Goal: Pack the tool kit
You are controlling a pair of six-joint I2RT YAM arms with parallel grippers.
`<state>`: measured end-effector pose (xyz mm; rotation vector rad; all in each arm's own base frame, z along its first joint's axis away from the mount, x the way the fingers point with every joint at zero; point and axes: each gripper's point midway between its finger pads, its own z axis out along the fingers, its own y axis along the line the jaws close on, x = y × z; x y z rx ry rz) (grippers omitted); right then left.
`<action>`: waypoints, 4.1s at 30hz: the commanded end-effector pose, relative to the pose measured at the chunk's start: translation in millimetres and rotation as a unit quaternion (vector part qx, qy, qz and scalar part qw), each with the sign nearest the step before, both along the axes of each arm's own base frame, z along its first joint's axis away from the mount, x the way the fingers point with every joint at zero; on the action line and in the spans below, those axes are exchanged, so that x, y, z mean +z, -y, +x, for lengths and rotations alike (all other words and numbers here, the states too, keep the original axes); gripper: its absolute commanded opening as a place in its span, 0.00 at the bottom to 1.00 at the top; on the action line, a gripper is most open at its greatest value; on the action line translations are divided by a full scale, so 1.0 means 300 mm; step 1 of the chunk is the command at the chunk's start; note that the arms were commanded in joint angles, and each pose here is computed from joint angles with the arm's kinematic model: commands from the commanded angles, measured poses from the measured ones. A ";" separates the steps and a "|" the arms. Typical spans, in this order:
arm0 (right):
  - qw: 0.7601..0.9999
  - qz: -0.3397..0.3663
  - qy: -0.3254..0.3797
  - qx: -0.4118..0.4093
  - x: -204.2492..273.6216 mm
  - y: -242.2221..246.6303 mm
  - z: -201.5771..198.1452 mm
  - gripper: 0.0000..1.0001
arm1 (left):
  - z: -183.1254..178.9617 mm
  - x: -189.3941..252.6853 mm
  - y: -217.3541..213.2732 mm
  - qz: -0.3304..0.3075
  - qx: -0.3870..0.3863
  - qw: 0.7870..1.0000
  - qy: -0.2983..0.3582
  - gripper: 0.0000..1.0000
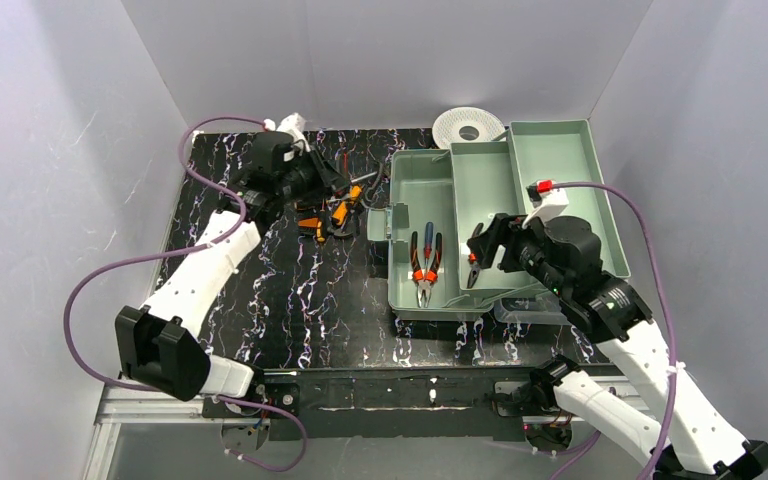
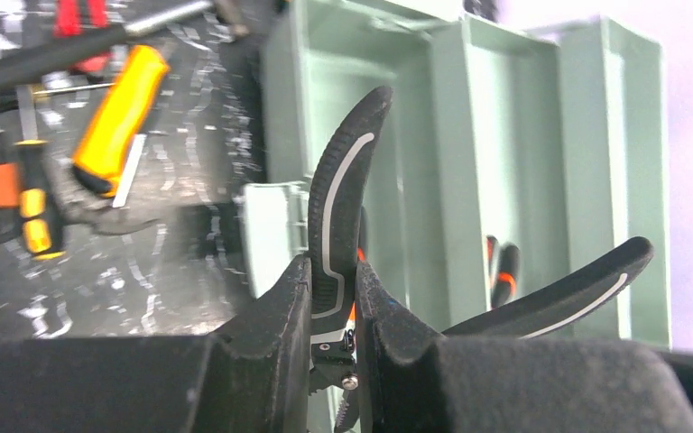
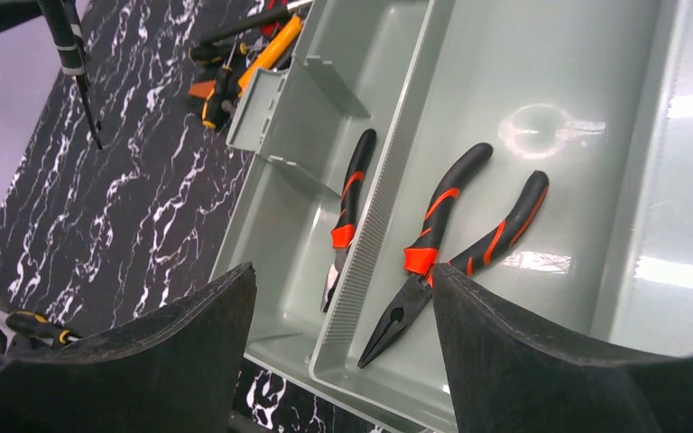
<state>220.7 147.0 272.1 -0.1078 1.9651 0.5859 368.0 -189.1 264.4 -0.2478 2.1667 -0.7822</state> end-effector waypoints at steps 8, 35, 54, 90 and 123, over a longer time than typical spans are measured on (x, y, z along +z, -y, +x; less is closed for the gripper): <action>0.994 0.050 0.054 0.083 0.134 -0.100 -0.023 0.79 | -0.109 0.108 0.368 -0.106 -0.178 0.977 0.042 0.00; 0.996 0.057 0.075 0.008 0.166 -0.023 0.011 0.79 | -0.016 -0.292 0.309 0.112 0.063 0.987 -0.100 0.00; 0.996 0.042 0.079 -0.025 0.148 0.031 0.006 0.79 | 0.065 -0.329 0.469 0.120 0.086 0.979 -0.143 0.00; 0.996 0.020 0.081 -0.027 0.135 0.041 0.015 0.79 | 0.194 -0.191 0.429 0.054 -0.020 0.994 -0.089 0.72; 0.997 0.023 0.067 -0.012 0.129 0.029 -0.006 0.78 | 0.188 -0.831 -0.262 0.294 0.045 0.904 -0.306 0.37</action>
